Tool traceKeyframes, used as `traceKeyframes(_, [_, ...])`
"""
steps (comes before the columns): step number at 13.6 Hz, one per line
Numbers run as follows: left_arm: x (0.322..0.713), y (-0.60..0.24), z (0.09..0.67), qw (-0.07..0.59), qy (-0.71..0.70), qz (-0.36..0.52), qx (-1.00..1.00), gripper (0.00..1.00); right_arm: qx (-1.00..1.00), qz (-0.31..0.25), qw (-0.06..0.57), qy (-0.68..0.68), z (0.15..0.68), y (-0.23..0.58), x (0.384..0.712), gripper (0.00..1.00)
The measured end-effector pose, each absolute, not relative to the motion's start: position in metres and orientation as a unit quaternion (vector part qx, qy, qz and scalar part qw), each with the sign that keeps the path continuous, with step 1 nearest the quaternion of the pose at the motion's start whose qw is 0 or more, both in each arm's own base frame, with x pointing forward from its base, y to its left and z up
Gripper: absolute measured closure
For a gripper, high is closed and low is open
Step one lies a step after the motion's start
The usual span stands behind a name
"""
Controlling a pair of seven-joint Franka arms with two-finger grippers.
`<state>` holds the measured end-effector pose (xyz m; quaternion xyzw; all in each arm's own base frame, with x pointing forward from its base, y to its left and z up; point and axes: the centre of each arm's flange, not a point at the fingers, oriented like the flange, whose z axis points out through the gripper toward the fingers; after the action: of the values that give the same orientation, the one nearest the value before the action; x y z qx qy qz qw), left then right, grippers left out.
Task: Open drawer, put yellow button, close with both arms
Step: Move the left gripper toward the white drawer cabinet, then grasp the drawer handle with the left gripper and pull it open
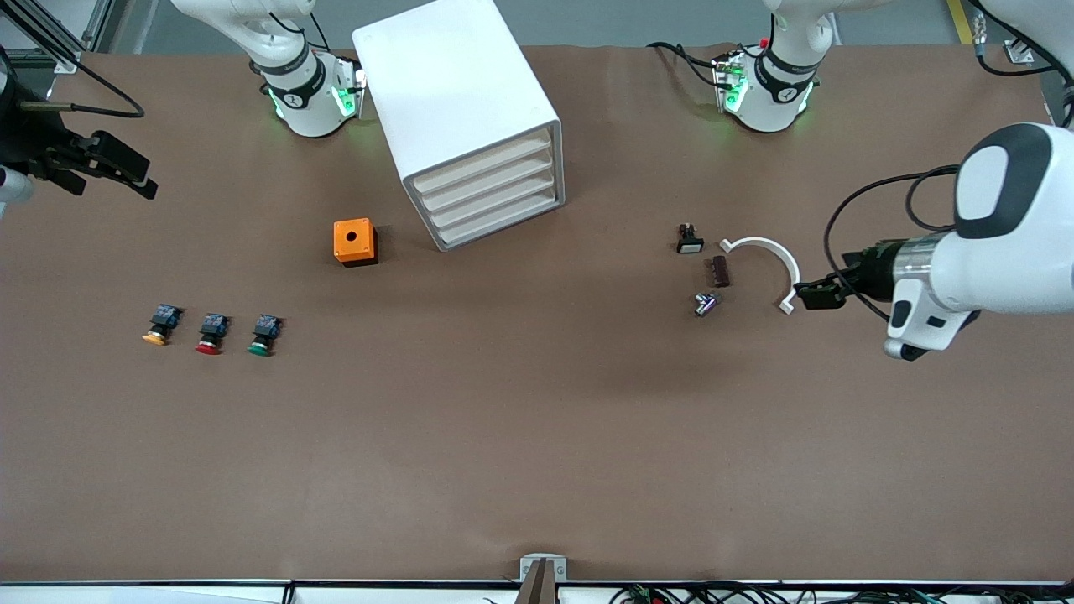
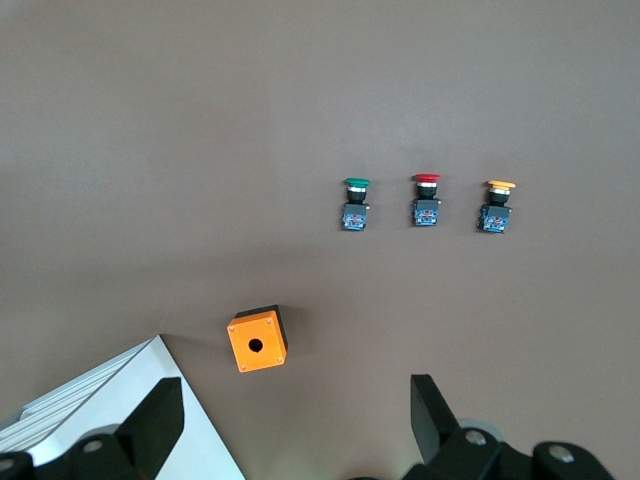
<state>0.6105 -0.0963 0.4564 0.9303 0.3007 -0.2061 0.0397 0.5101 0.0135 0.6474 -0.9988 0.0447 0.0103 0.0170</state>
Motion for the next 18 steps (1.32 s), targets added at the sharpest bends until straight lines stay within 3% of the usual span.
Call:
traceKeyframes(6, [0.598, -0.2, 0.426, 0.003, 0.461, -0.259, 0.849, 0.0, -0.999, 0.002, 0.018, 0.039, 0.649, 0.019, 0.512, 0.0])
traceKeyframes(12, [0.583, -0.277, 0.379, -0.085, 0.608, -0.286, 0.736, 0.0, -1.0, -0.01, 0.018, 0.021, 0.651, 0.023, 0.514, 0.0])
traceKeyframes(18, [0.562, -0.334, 0.334, -0.133, 0.678, -0.421, 0.588, 0.0, -1.0, -0.015, 0.018, 0.018, 0.653, 0.021, 0.515, 0.0])
